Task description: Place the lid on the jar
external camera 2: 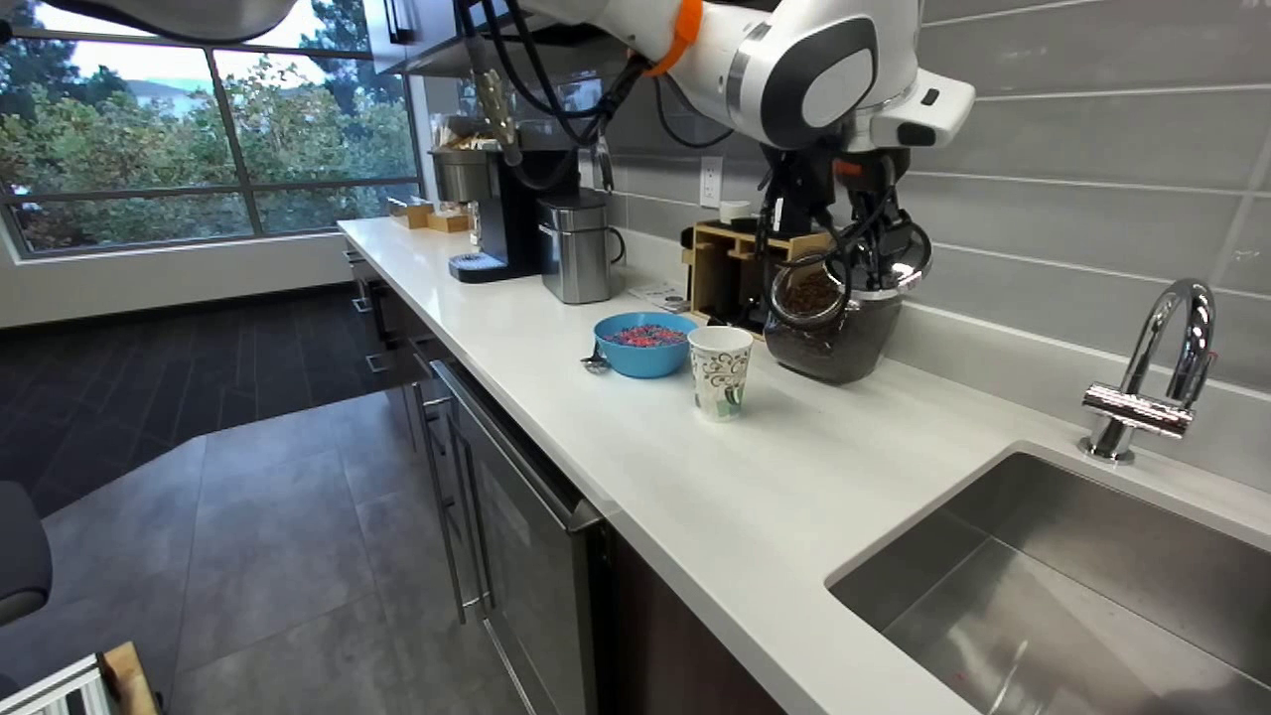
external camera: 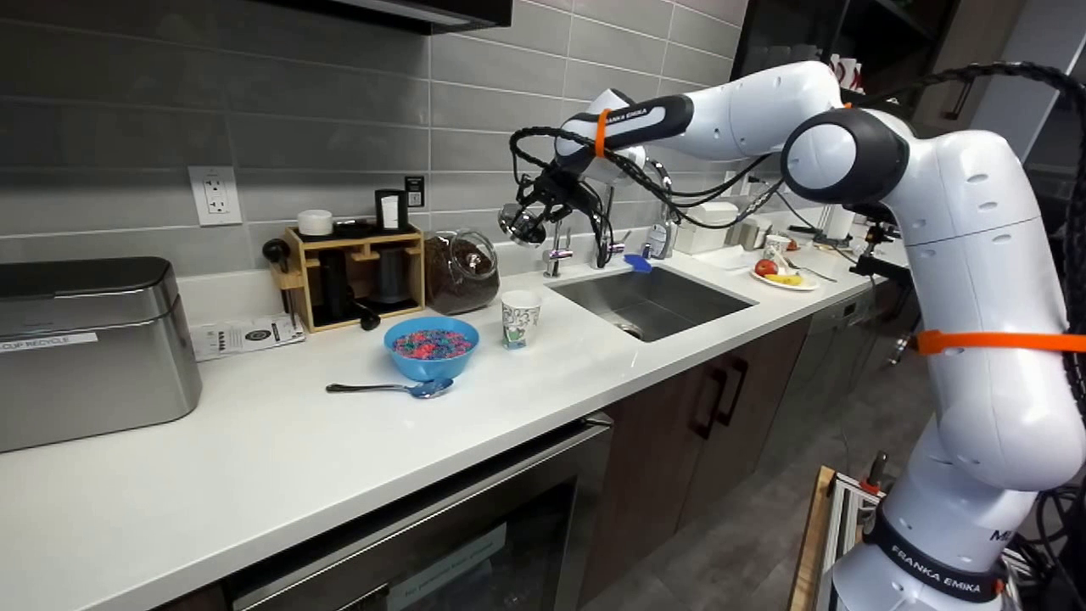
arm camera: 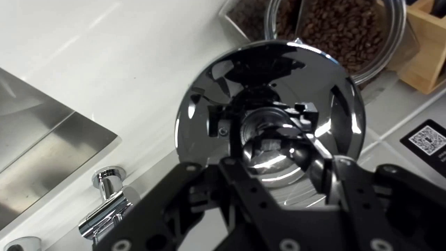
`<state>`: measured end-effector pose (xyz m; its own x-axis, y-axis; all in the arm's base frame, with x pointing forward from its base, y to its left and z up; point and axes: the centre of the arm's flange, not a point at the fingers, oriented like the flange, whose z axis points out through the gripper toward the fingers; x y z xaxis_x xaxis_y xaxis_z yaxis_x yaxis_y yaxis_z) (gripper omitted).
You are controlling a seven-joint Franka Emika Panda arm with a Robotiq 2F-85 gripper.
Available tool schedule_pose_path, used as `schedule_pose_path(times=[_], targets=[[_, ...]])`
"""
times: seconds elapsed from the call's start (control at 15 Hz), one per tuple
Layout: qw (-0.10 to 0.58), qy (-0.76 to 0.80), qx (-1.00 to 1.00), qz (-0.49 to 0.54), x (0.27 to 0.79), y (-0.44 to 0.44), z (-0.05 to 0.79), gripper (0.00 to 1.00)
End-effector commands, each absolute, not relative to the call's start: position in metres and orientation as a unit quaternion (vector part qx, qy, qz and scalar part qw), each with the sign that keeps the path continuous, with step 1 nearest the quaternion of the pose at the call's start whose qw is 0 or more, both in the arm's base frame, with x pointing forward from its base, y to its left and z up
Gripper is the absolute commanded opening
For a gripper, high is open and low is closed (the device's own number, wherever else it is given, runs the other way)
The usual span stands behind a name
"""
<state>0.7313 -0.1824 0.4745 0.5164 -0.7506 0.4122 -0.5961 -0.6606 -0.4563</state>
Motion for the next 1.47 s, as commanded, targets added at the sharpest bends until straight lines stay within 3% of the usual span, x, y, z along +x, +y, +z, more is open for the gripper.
schedule_pose_path(times=[0.0, 0.07, 0.13, 0.4, 0.47, 1.0, 1.4], targets=[[0.153, 0.422, -0.833, -0.323, 0.661, -0.151, 0.448, 0.21], [0.152, 0.433, -0.828, -0.321, 0.654, -0.149, 0.444, 0.21], [0.144, 0.411, -0.841, -0.321, 0.716, -0.169, 0.459, 0.46], [0.143, 0.423, -0.837, -0.317, 0.699, -0.164, 0.449, 0.46], [0.143, 0.424, -0.836, -0.318, 0.698, -0.165, 0.451, 0.21], [0.142, 0.333, -0.873, -0.328, 0.726, -0.073, 0.443, 0.21], [0.13, 0.316, -0.877, -0.339, 0.74, -0.062, 0.439, 0.21]])
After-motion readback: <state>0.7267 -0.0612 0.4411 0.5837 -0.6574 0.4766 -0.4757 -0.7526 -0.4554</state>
